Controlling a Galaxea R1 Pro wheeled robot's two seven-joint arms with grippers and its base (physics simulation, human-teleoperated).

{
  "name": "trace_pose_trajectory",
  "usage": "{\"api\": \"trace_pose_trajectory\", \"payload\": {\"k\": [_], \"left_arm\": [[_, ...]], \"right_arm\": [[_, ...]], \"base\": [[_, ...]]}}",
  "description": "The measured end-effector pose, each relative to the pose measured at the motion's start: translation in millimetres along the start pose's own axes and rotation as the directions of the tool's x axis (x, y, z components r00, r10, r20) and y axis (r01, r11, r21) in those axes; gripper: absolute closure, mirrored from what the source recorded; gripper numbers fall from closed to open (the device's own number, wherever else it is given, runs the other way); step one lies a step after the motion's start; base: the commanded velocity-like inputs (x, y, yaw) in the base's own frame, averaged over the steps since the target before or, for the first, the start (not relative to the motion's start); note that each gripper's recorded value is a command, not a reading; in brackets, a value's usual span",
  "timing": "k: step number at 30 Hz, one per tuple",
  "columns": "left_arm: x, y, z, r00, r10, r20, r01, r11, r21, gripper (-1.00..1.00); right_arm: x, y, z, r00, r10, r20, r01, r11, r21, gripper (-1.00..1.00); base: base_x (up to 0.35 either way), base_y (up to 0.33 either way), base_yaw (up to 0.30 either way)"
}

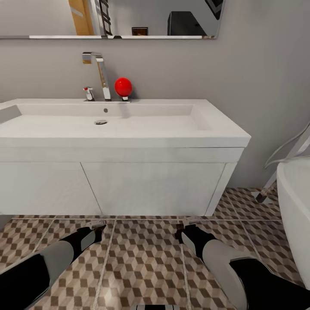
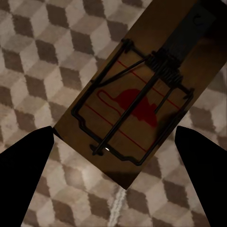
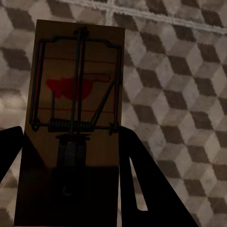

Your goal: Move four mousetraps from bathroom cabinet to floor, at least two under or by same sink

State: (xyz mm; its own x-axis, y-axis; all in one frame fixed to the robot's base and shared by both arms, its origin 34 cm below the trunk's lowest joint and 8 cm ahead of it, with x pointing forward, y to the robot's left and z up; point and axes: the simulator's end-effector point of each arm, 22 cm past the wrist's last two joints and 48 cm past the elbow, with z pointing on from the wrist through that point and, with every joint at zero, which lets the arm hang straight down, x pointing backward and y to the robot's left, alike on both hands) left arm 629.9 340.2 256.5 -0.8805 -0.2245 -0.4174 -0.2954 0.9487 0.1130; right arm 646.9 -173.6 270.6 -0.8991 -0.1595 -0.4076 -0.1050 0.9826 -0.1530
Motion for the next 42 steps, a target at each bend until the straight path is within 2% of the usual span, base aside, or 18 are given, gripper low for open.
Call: {"api": "trace_pose_trajectory", "payload": {"k": [8, 18, 24, 26, 29, 35, 38, 42], "left_arm": [[0.2, -2.4, -0.3, 1.0, 0.001, 0.0, -0.001, 1.0, 0.004, 1.0], [20.2, -2.9, 16.6, 0.999, 0.009, -0.042, -0.009, 1.0, -0.004, 1.0], [39.2, -29.1, 22.5, 0.997, 0.027, -0.077, -0.025, 0.999, 0.022, 1.0], [45.5, -34.2, 24.7, 0.995, 0.034, -0.091, -0.032, 0.999, 0.027, 1.0], [51.8, -35.3, 29.1, 0.994, 0.039, -0.105, -0.037, 0.999, 0.026, 1.0], [40.0, -41.0, 35.6, 0.994, 0.04, -0.099, -0.037, 0.999, 0.03, 1.0], [17.6, -50.9, 36.0, 0.997, 0.035, -0.075, -0.032, 0.999, 0.043, 1.0], [13.6, -52.7, 38.3, 0.997, 0.036, -0.072, -0.033, 0.998, 0.044, 1.0]], "right_arm": [[-0.7, -0.1, -0.1, 1.0, 0.0, 0.002, 0.0, 1.0, 0.0, 1.0], [18.3, 4.9, 17.2, 0.999, -0.003, -0.04, 0.003, 1.0, -0.008, 1.0], [31.8, 6.1, 27.1, 0.997, -0.009, -0.072, 0.009, 1.0, -0.004, 1.0], [38.3, 6.2, 29.7, 0.995, -0.015, -0.099, 0.015, 1.0, -0.004, 1.0], [52.9, 4.9, 29.8, 0.98, -0.04, -0.195, 0.04, 0.999, -0.007, 1.0], [51.7, 4.5, 36.0, 0.974, -0.046, -0.223, 0.045, 0.999, -0.01, 1.0], [40.0, 4.3, 39.7, 0.979, -0.037, -0.201, 0.036, 0.999, -0.008, 1.0], [38.4, 5.8, 43.0, 0.981, -0.032, -0.193, 0.03, 0.999, -0.012, 1.0]], "base": [[0.0, 0.0, 0.0], [0.0, 0.0, 0.0], [0.0, 0.0, 0.0], [0.0, 0.0, 0.0], [0.0, 0.0, 0.0], [0.0, 0.0, 0.0], [0.0, 0.0, 0.0], [0.0, 0.0, 0.0]]}}
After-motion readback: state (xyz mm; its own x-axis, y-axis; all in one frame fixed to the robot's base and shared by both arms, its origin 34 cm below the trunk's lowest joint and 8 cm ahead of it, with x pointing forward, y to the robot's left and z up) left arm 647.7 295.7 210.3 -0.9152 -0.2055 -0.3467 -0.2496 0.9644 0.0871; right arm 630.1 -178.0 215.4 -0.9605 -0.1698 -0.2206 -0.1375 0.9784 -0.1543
